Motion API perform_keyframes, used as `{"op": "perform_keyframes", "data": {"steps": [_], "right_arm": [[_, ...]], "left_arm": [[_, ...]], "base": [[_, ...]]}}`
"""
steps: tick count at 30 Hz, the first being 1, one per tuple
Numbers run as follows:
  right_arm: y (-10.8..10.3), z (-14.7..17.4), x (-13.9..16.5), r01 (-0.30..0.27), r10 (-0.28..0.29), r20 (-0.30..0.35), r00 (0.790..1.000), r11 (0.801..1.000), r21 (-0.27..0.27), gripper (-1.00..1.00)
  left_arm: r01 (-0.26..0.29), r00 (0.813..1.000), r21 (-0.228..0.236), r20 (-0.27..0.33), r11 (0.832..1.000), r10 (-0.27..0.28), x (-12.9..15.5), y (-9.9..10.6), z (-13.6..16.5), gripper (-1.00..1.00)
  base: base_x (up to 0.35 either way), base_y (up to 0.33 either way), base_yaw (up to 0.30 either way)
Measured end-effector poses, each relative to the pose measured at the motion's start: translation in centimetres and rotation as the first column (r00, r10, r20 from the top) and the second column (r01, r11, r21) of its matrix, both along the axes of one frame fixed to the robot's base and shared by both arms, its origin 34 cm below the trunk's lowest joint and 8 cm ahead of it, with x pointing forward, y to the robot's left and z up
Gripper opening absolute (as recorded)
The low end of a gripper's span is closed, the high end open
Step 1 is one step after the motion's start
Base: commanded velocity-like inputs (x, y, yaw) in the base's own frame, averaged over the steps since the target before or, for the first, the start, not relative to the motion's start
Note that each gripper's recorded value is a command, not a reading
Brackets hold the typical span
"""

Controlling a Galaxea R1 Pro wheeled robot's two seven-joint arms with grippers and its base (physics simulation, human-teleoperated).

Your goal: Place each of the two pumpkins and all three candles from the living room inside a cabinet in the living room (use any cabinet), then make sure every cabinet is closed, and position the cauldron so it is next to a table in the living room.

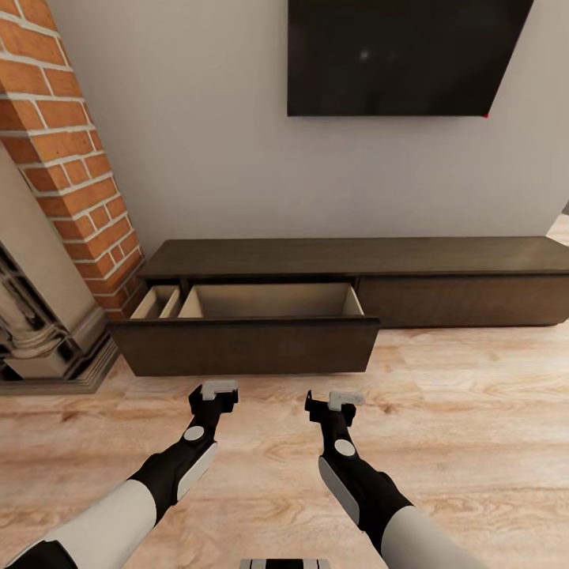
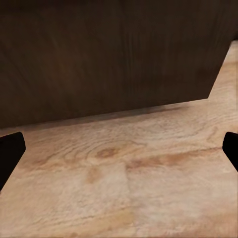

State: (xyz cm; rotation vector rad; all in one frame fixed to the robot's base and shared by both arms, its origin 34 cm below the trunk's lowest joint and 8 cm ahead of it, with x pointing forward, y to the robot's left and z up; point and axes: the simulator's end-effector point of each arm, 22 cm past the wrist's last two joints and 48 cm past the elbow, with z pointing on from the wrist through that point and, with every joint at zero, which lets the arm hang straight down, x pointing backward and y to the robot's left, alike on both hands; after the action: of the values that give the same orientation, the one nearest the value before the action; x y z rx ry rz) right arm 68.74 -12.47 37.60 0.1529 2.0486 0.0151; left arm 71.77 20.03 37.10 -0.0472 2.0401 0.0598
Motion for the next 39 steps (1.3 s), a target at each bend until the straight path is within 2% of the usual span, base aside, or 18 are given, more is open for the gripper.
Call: {"op": "perform_keyframes", "data": {"steps": [6, 17, 26, 39], "right_arm": [[0.10, 0.02, 0.00, -0.003, 0.003, 0.001, 1.000, 1.000, 0.001, 1.00], [-0.12, 0.14, 0.04, 0.010, -0.010, 0.003, 1.000, 1.000, -0.005, 1.00], [0.13, 0.52, 0.19, 0.005, -0.005, 0.015, 1.000, 1.000, -0.005, 1.00], [0.29, 0.64, 0.27, -0.003, 0.003, 0.020, 1.000, 1.000, -0.005, 1.00]], "left_arm": [[0.000, 1.000, 0.001, 0.000, 1.000, 0.000, -0.01, 0.07, -0.02, 1.00], [-0.003, 1.000, -0.003, -0.003, 1.000, 0.003, -0.03, 0.05, -0.08, 1.00], [-0.012, 1.000, -0.009, -0.005, 1.000, 0.012, -0.02, 0.21, -0.10, 1.00], [-0.014, 1.000, -0.007, -0.005, 1.000, 0.014, -0.01, 0.35, -0.11, 1.00]], "base": [[0.239, 0.065, 0.000], [0.068, -0.041, 0.000], [0.226, -0.001, 0.000], [0.080, 0.000, 0.000]]}}
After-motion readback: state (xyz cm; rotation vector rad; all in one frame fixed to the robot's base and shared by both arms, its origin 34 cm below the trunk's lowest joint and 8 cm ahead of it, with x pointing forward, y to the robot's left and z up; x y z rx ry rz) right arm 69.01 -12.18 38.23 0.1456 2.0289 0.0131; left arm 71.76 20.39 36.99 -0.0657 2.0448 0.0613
